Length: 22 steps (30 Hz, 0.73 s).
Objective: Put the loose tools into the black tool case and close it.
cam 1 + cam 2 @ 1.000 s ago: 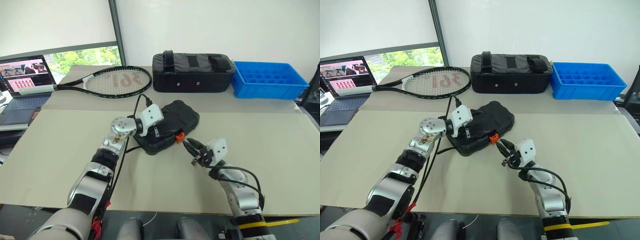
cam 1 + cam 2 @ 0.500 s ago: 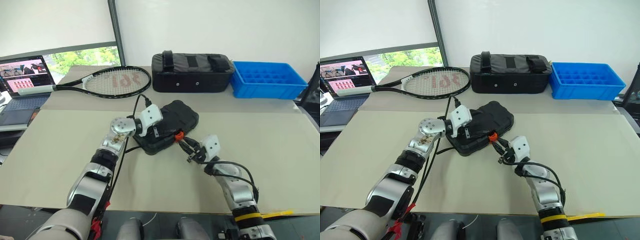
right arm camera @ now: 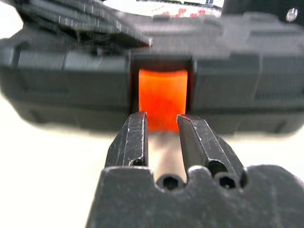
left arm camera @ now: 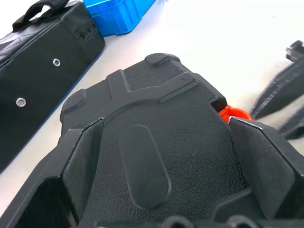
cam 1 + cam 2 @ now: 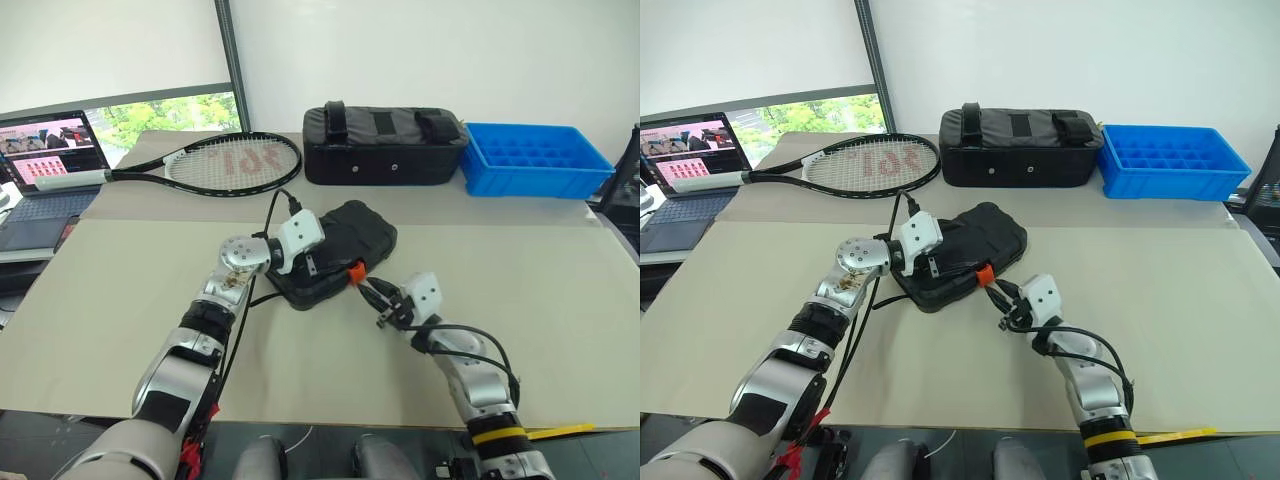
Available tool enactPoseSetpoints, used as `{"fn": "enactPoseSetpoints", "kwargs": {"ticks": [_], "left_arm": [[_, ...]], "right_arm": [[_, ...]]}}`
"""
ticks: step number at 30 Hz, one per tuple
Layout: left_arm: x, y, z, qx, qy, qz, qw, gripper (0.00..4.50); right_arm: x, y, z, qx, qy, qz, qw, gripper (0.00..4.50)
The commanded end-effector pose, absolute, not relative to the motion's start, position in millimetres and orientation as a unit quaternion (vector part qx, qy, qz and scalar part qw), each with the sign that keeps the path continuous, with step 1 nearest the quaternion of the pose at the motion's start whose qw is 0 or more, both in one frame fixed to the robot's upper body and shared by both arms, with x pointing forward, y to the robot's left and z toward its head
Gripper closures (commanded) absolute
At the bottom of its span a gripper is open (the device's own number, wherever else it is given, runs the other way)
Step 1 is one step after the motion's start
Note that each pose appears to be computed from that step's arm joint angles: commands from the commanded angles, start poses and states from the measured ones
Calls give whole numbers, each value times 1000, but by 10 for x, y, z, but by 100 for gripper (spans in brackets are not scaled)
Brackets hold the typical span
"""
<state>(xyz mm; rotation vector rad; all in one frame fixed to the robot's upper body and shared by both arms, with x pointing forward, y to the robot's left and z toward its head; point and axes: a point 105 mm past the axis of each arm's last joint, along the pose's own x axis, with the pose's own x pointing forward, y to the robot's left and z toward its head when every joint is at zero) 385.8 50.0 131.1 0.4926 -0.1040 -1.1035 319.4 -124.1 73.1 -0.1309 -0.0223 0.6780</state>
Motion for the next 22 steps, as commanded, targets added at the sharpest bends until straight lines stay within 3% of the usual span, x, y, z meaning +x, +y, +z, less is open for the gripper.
{"fn": "enactPoseSetpoints", "kwargs": {"ticks": [1, 4, 5, 7, 14, 22], "left_arm": [[3810, 890, 1224, 160, -17, -473, 866, 0], [3699, 1154, 1323, 106, -26, -428, 897, 0], [3637, 1228, 1296, 105, -19, -417, 903, 0], [3484, 1473, 1183, 97, 3, -385, 918, 0], [3080, 2058, 927, 91, 46, -293, 951, 0], [2881, 2177, 665, 95, 80, -267, 955, 0]], "right_arm": [[3109, -1618, 969, -59, -33, 342, 937, 325], [3033, -1891, 1043, -63, -26, 357, 932, 325], [3030, -1973, 1072, -64, -25, 356, 932, 302], [3028, -2198, 1140, -81, -19, 351, 933, 252], [2872, -2659, 1050, -133, 29, 365, 921, 15], [2789, -2744, 1005, -119, 39, 380, 917, 2]]}}
